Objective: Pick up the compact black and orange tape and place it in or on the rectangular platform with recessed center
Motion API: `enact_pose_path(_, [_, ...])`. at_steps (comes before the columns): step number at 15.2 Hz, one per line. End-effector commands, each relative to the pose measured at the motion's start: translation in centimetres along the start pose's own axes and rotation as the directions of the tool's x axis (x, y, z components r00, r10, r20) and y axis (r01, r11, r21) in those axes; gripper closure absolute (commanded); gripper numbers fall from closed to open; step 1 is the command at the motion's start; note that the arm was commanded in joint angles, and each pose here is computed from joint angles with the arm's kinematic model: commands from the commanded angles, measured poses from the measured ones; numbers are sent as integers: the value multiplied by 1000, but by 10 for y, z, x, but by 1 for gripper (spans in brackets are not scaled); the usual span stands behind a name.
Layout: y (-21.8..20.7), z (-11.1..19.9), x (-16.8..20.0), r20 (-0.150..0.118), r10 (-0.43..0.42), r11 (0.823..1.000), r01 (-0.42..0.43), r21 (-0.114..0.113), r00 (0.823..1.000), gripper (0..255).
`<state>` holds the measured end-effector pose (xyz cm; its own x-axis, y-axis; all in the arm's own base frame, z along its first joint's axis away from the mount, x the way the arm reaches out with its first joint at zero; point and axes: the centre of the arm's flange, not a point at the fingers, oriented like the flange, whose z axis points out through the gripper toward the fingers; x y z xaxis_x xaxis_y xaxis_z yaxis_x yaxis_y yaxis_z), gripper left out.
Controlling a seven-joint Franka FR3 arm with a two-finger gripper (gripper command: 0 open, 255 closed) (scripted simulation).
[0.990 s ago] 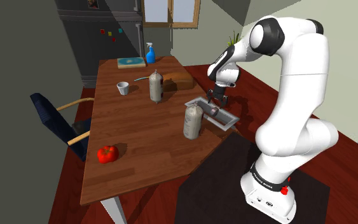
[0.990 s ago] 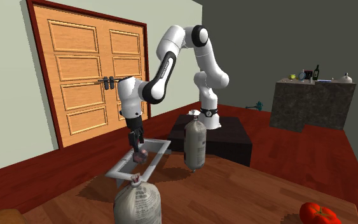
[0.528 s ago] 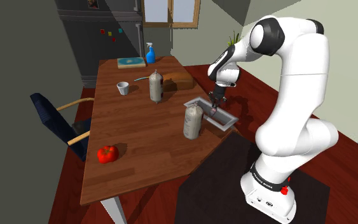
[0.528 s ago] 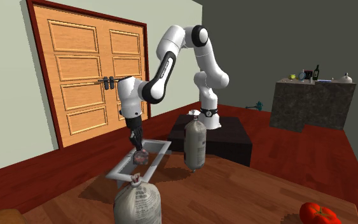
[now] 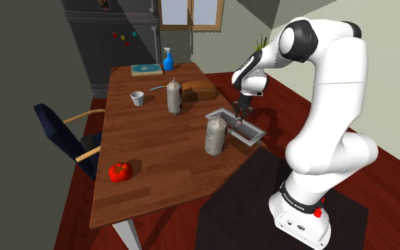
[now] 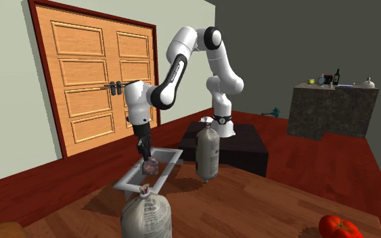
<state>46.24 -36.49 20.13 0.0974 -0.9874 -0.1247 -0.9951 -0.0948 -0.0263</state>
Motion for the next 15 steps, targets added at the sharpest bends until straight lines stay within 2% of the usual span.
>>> enact_pose_path(1, [18,-4,-9,3,-5,998,5,62,1000,0])
enact_pose_path(3, [55,-10,-27,4,-17,982,16,189,1000,0])
enact_pose_path(4, [60,-11,-30,4,-18,978,17,207,1000,0])
enact_pose_path(11, [51,28,-30,4,-18,978,17,207,1000,0])
enact_pose_path(15, [51,28,-30,4,-18,978,17,207,1000,0])
